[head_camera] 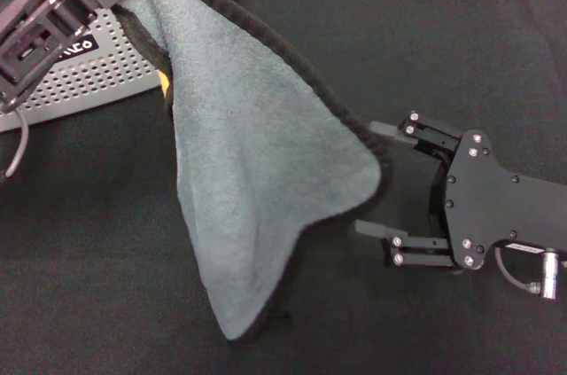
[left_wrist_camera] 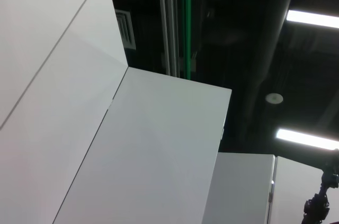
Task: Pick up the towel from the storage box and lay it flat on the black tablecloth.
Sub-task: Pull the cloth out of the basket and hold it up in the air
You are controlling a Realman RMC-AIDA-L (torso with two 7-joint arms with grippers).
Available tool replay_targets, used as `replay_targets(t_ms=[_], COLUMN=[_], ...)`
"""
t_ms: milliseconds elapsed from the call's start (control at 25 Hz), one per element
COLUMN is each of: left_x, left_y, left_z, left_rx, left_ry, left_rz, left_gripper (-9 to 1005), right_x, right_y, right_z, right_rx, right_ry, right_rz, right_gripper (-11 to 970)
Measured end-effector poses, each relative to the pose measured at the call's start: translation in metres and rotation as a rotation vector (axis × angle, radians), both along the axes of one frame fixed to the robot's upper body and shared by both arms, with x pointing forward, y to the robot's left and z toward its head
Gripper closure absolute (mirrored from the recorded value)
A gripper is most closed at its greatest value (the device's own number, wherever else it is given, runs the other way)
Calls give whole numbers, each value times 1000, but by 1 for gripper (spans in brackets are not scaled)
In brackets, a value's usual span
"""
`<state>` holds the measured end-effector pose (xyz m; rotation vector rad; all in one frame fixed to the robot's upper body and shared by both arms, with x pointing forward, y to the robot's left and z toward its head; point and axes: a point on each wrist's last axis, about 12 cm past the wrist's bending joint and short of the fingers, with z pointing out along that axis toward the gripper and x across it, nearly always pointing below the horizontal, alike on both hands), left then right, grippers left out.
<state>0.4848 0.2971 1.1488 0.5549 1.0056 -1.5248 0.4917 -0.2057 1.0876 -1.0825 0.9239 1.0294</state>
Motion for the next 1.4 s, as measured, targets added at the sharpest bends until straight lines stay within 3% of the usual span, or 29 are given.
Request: replay_targets(t_ms=[640, 880, 1400], left_x=[-1, -1, 0], left_y=[-1, -1, -4], left_z=[-1, 0, 0], left_rx=[-5, -4, -4], left_ry=[6, 0, -6], left_rz=[0, 0, -13], left_gripper=[972, 972, 971], right_x=[22, 31, 41], right_y=[13, 18, 32], right_z=[-1, 0, 3], right_rx=[-78, -110, -168], right_ry=[66, 84, 95], right_rz=[-40, -49, -16], right_gripper=[464, 684, 723])
